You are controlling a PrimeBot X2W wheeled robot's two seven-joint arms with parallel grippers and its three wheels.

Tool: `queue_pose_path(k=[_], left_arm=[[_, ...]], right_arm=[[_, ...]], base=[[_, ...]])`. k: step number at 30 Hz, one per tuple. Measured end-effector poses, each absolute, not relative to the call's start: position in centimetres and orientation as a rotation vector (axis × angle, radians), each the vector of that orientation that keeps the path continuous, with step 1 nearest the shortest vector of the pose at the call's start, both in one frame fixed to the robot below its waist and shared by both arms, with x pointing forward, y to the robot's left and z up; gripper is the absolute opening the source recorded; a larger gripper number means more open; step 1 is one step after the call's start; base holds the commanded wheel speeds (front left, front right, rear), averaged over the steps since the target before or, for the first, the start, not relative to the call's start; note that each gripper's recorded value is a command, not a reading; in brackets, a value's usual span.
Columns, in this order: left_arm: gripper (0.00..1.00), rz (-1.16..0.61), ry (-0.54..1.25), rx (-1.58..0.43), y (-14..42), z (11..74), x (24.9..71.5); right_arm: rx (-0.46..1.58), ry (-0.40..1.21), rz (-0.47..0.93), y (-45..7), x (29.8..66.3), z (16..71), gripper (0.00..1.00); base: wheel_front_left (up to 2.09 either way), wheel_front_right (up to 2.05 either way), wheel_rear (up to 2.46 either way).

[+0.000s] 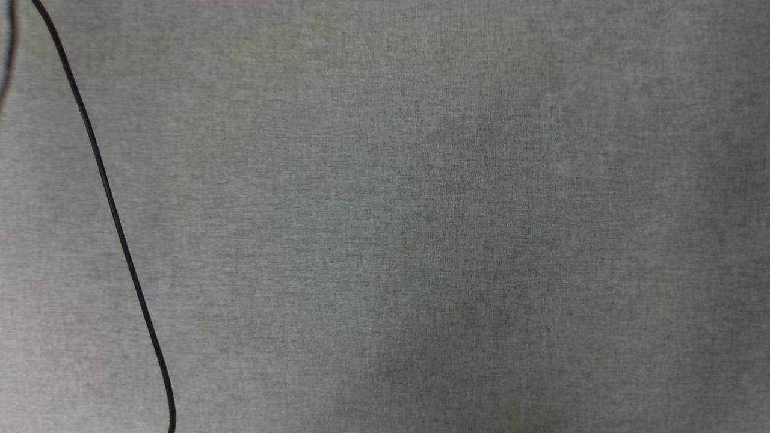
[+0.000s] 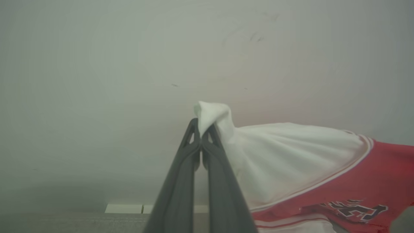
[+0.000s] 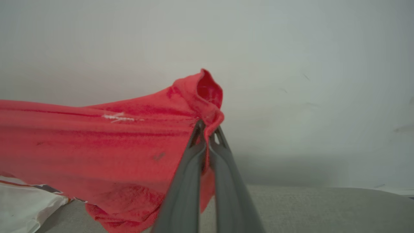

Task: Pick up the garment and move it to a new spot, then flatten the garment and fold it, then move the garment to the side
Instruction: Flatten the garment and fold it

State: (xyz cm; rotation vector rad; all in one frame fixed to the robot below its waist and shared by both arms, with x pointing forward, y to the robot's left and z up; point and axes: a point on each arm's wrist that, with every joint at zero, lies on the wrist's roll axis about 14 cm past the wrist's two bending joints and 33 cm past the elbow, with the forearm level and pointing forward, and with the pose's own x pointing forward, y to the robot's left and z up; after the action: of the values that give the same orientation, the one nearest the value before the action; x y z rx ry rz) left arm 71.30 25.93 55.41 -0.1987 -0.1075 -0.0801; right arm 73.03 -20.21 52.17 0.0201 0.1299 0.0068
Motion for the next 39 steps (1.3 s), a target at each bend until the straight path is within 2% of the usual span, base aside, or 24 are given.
queue_pose_path(k=[6, 15, 30, 39], left_arm=[[0.0, -0.083, 0.002, -0.25, 25.8, 51.6, 68.1], [0.0, -0.053, 0.173, -0.328, 25.9, 46.0, 59.3], [0.0, 0.051, 0.321, -0.416, 27.0, 41.9, 42.7], [0.0, 0.134, 0.347, -0.438, 27.5, 41.7, 34.7]], right_arm=[[0.059, 0.235, 0.025, -19.5, 69.9, 47.5, 0.0], [0.126, 0.352, 0.029, -19.6, 62.1, 43.4, 0.0], [0.186, 0.443, 0.011, -21.3, 47.2, 42.1, 0.0], [0.24, 0.489, -0.027, -21.7, 38.6, 42.3, 0.0]], base=[[0.0, 0.0, 0.0], [0.0, 0.0, 0.0], [0.0, 0.0, 0.0], [0.0, 0.0, 0.0]])
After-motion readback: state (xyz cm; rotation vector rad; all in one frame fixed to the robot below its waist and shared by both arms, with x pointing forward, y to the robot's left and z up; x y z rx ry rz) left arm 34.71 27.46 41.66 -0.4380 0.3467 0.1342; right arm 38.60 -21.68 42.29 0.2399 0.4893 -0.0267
